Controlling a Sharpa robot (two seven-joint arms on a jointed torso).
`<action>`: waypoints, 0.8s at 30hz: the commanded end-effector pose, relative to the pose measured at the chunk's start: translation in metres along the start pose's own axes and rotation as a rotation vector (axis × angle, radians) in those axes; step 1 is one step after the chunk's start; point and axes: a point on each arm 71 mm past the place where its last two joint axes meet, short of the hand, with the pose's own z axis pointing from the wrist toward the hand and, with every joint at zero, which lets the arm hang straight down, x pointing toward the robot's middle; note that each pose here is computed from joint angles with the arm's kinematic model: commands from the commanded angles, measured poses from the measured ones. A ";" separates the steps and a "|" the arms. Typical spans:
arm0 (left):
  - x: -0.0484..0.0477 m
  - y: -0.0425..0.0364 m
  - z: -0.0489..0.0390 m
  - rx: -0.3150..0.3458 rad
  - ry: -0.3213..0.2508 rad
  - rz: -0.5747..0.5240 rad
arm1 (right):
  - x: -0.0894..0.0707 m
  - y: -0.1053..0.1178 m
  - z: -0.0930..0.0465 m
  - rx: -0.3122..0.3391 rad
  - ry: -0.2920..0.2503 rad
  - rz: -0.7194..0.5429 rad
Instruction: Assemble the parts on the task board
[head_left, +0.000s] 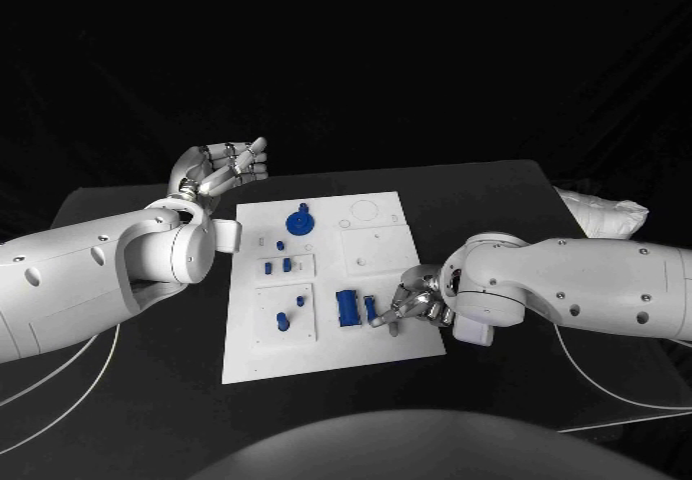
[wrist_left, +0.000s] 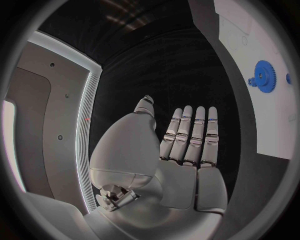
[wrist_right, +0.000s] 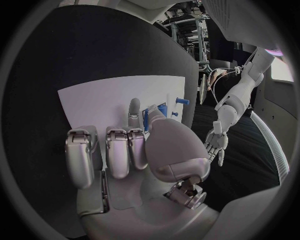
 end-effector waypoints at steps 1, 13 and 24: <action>0.0023 -0.0016 0.0001 0.011 0.018 -0.005 | 0.000 -0.001 0.001 0.009 0.005 -0.030; 0.0033 -0.0017 0.0005 0.012 0.020 -0.006 | -0.003 0.001 0.007 0.017 -0.008 -0.043; 0.0031 -0.0016 0.0005 0.011 0.019 -0.006 | -0.004 0.004 0.008 0.010 -0.014 -0.044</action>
